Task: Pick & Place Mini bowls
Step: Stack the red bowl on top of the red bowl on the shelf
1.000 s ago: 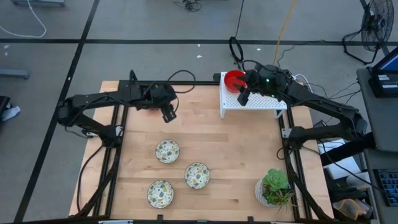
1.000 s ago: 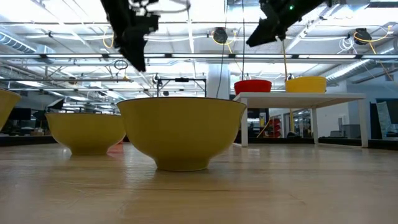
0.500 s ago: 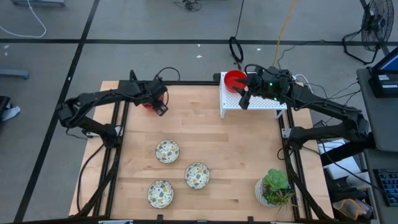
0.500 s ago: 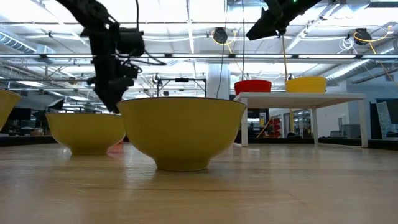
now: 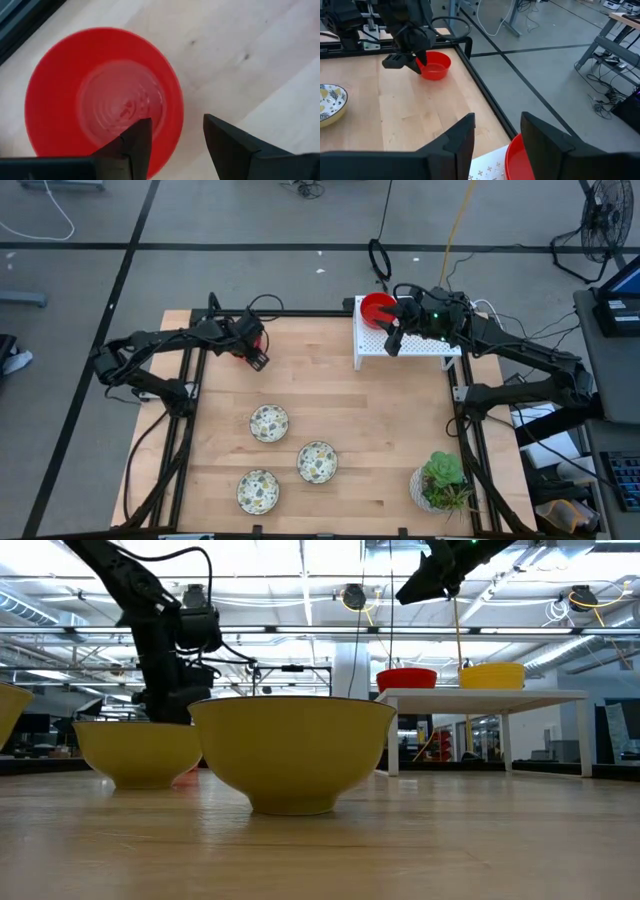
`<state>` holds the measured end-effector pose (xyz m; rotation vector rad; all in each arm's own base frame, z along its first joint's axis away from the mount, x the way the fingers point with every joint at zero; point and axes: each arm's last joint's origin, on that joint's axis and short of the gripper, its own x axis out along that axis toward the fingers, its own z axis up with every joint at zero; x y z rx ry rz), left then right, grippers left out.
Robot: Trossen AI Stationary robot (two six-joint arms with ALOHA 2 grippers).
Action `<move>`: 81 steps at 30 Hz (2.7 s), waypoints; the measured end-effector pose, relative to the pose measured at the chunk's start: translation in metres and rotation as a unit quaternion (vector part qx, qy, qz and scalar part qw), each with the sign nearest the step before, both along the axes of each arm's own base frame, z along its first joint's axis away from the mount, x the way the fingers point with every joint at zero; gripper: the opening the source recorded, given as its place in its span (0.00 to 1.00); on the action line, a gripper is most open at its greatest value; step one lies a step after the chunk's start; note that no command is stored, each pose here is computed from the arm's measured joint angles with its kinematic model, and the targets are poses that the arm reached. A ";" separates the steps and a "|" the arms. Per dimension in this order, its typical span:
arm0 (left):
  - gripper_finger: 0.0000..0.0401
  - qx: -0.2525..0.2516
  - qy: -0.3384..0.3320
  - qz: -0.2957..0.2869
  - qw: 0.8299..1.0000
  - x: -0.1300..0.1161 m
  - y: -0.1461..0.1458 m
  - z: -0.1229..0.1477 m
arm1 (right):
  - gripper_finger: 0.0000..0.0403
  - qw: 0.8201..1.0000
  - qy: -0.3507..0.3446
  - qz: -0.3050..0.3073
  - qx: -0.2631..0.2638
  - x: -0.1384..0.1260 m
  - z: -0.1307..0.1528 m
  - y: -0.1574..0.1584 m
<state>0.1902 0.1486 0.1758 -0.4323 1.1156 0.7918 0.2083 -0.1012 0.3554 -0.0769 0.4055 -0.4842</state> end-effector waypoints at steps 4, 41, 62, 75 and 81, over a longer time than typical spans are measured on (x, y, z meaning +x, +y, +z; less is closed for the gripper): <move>0.45 0.003 -0.004 0.000 1.000 0.000 0.000 0.000 | 0.36 1.000 0.000 0.000 0.000 0.000 0.000 0.000; 0.02 -0.121 -0.250 -0.271 0.922 0.080 -0.058 -0.005 | 0.36 0.999 0.016 -0.011 0.040 0.001 -0.028 -0.001; 0.04 -0.027 -0.299 -0.339 0.891 0.165 -0.147 0.005 | 0.36 0.993 -0.044 0.104 0.022 0.026 -0.048 0.049; 0.06 -0.030 -0.200 -0.406 0.891 0.222 -0.161 -0.004 | 0.36 0.988 -0.034 0.142 0.045 0.028 -0.051 0.071; 0.03 -0.033 -0.178 -0.419 0.890 0.225 -0.165 -0.013 | 0.36 0.987 -0.025 0.154 0.047 0.029 -0.053 0.077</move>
